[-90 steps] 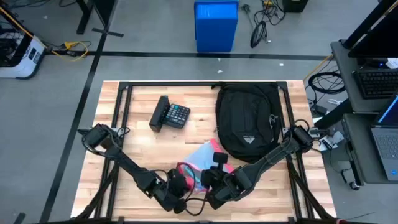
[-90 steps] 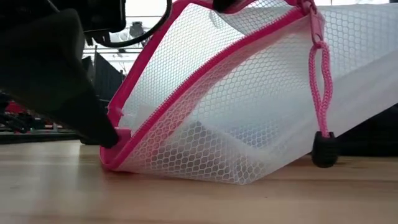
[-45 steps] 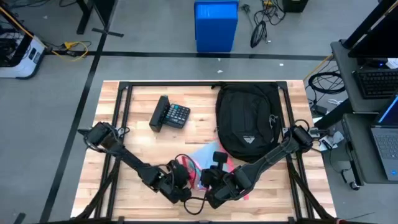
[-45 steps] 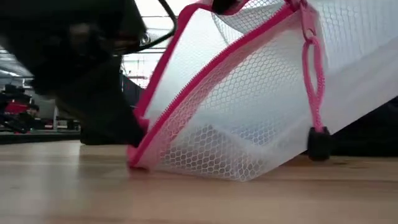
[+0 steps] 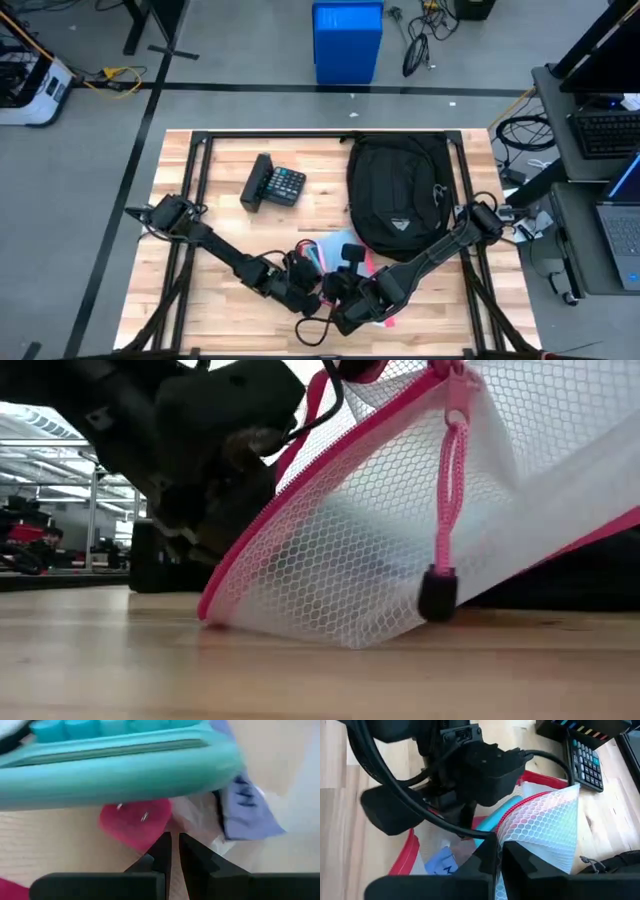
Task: Unpack backpack
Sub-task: Adjust the items in the white zip bag
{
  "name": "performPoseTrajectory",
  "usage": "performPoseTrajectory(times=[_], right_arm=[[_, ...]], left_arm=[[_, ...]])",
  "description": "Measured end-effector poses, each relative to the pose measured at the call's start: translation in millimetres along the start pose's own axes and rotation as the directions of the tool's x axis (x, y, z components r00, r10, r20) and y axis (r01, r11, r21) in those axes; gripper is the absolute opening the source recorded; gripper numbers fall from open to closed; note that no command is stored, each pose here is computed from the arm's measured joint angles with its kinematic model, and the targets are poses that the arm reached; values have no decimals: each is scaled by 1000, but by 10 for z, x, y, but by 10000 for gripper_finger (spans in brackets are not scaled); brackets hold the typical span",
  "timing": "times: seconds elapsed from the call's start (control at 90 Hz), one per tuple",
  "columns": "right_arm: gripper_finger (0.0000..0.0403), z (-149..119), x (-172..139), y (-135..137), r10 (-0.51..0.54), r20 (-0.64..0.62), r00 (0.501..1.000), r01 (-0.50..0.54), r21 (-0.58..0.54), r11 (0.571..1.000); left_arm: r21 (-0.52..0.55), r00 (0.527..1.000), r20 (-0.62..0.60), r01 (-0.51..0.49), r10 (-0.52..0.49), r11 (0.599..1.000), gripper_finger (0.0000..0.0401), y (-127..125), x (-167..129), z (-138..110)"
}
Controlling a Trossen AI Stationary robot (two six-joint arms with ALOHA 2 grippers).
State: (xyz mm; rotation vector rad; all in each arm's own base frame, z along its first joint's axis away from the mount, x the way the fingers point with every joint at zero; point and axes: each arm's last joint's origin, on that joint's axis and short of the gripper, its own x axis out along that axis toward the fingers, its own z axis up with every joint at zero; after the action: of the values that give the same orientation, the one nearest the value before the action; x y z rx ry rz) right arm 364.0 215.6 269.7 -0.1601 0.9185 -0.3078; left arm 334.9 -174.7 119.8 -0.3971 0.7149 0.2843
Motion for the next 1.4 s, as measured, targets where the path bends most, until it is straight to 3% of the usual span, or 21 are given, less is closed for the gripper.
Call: performPoseTrajectory(times=[0.289,0.733,0.978,1.144,1.4], right_arm=[[0,0,0,1,1,0,1000,-1,1,1000],[0,-1,-1,1,1,-1,1000,-1,3,1000],[0,-1,-1,1,1,-1,1000,-1,4,1000],[0,-1,-1,1,1,-1,1000,-1,3,1000],[0,-1,-1,1,1,-1,1000,-1,-2,1000]], left_arm=[[10,990,-71,124,-123,992,24,-136,-150,-34],[87,985,-68,164,-158,983,24,-271,-668,5],[92,995,-99,-24,33,995,24,-154,-791,-160],[89,987,-105,-115,125,989,24,-49,-657,-257],[82,980,-78,-174,181,981,24,62,-340,-221]])
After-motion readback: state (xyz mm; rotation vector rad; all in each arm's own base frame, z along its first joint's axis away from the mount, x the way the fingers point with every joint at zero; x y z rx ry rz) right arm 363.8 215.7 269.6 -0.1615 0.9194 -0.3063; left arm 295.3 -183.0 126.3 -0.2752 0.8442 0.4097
